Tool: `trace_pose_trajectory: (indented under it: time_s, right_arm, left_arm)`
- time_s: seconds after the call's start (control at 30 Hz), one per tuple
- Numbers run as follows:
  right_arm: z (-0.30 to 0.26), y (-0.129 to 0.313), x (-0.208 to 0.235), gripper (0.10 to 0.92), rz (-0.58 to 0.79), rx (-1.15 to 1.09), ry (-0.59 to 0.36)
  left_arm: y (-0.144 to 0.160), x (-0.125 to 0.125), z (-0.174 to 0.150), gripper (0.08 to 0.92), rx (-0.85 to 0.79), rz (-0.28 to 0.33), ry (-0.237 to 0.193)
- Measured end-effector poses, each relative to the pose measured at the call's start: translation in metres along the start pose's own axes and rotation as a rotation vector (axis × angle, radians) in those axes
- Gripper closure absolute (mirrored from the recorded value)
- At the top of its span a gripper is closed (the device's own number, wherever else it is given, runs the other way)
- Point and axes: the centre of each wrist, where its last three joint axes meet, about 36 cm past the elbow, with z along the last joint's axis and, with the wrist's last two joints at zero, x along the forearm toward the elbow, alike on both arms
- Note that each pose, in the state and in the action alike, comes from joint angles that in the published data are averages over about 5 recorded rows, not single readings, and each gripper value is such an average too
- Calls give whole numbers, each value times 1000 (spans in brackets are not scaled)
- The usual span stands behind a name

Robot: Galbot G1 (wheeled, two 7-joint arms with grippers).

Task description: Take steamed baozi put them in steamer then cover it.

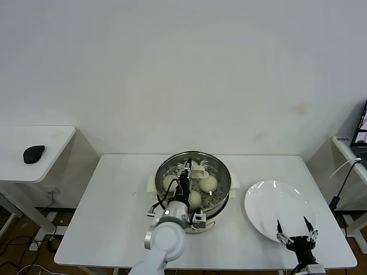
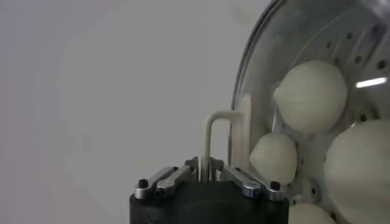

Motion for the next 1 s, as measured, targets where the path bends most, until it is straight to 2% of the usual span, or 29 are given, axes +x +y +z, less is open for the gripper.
trace_pose_trajectory:
  time_s: [0.23,0.47,0.57,0.77,1.0]
  right_arm:
    - [0,-1,2,200,-1,3,2]
    - [0,-6,5,200,-6,10,-3]
    - [-1,-9,5,200,-9,10,-12]
    - [-6,-9,5,200,-27,-7,-52]
    - [-12,-3,10,200,-84,-53,-84]
  left_arm:
    - [8,24,6,408,37,-21,-24]
    - [26,69,25,218,151,-51,-46]
    - [31,94,38,183,242,-53,-55]
    - [22,133,79,177,512,-69,-65]
    - [-3,172,116,177,918,-94,-13]
